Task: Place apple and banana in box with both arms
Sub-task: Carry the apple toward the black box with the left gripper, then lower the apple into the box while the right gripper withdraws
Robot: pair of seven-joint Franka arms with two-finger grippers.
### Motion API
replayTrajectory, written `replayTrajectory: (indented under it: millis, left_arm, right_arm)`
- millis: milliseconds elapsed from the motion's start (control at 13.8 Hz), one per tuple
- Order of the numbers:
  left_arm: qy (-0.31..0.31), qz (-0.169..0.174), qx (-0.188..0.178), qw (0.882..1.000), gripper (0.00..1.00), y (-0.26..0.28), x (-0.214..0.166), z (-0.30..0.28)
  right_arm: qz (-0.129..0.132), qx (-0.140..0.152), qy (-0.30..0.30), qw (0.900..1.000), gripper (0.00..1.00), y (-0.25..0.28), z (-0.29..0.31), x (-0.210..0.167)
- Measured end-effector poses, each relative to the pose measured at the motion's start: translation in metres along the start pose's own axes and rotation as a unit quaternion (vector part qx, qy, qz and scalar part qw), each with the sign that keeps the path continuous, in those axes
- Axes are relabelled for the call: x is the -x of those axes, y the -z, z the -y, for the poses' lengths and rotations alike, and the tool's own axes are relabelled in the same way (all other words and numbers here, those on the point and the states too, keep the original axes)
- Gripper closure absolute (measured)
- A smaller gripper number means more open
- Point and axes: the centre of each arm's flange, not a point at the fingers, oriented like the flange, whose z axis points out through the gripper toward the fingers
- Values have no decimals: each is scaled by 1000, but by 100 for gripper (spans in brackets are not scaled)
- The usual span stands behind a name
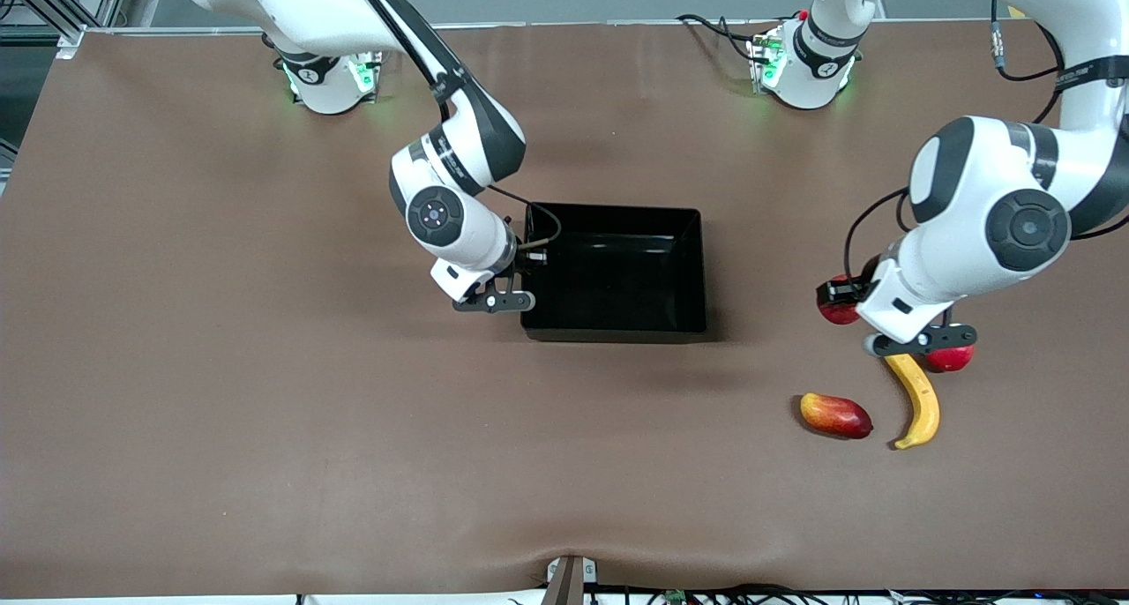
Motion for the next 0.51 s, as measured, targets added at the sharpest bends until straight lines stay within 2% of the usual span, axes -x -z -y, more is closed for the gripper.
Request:
replayTrajectory:
  millis: [217,506]
  left_arm:
    - [16,3,-1,1000,32,-2,16,-46]
    - [32,3,-5,999,32,-10,41,-105]
  right_arm:
    - [-6,-6,-13,1000,58,17,-10,-16]
    - [30,-4,-26,999,16,103,-31,-44]
